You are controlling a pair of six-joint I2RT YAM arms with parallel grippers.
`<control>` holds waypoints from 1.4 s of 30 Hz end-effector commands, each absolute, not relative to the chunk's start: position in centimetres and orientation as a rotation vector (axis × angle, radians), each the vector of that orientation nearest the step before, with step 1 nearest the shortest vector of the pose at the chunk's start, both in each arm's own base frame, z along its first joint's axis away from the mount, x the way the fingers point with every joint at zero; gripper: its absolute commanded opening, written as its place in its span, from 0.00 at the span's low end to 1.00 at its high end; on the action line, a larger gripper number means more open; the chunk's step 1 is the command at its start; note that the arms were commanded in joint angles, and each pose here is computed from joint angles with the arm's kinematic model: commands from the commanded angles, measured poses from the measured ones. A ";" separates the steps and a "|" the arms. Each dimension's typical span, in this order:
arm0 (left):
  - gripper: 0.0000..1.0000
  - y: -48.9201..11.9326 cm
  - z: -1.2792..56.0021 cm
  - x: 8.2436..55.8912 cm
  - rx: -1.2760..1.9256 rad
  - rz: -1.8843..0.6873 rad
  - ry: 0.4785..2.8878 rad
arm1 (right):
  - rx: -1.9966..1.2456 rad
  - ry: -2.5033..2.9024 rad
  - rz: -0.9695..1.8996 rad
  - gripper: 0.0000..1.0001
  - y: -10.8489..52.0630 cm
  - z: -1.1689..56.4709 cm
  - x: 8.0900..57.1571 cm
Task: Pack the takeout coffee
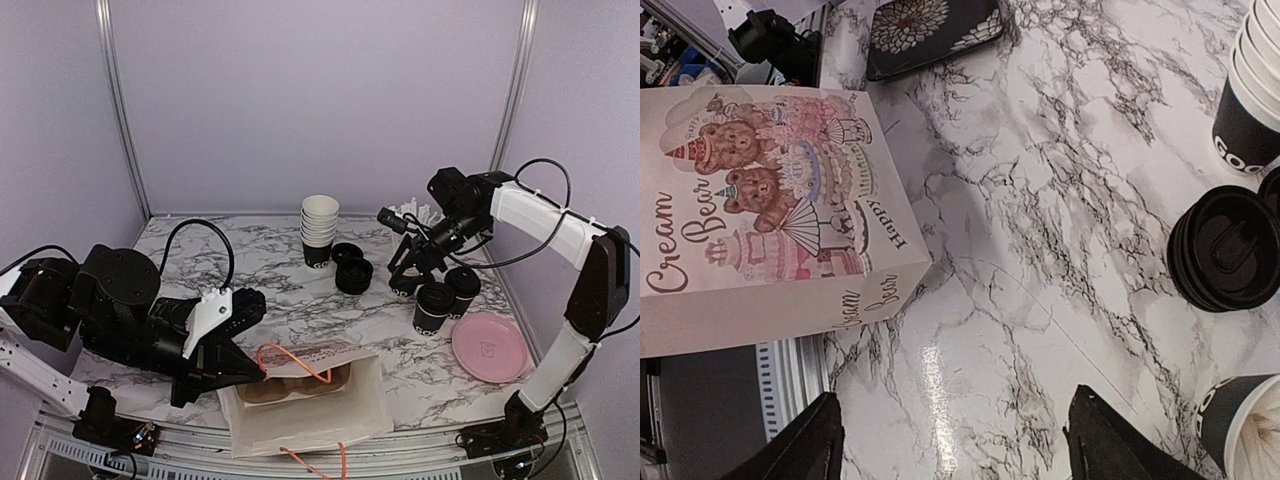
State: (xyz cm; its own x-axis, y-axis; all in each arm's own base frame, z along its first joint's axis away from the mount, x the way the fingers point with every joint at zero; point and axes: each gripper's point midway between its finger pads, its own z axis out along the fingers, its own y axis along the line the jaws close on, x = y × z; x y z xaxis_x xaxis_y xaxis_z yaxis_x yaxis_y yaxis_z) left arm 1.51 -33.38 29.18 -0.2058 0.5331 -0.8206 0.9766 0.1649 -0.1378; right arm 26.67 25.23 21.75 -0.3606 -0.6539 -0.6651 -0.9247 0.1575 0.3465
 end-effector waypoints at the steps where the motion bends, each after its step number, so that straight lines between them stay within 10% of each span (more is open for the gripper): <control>1: 0.00 -33.2 31.6 5.2 1.303 -0.751 1.762 | -1.512 2.065 0.919 0.76 24.5 22.8 27.4; 7: 0.00 -31.4 31.9 11.7 1.180 -0.533 1.785 | -1.502 2.031 0.851 0.76 23.9 23.5 27.1; 11: 0.53 -29.8 30.7 17.8 1.078 -0.349 1.832 | -1.495 1.967 0.873 0.77 24.3 25.5 26.7; 20: 0.83 -29.1 32.3 21.1 0.947 -0.336 1.855 | -1.754 1.633 0.972 0.99 29.5 31.3 19.9; 33: 0.80 -28.5 35.1 21.6 0.801 -0.416 1.839 | -2.033 1.278 1.096 0.92 37.9 34.4 10.9; 39: 0.52 -30.2 35.1 23.2 0.847 -0.483 1.857 | -1.979 1.320 1.144 0.63 40.8 35.1 11.8; 42: 0.23 -31.3 35.5 23.2 0.886 -0.563 1.856 | -1.993 1.293 1.185 0.28 41.3 35.3 10.8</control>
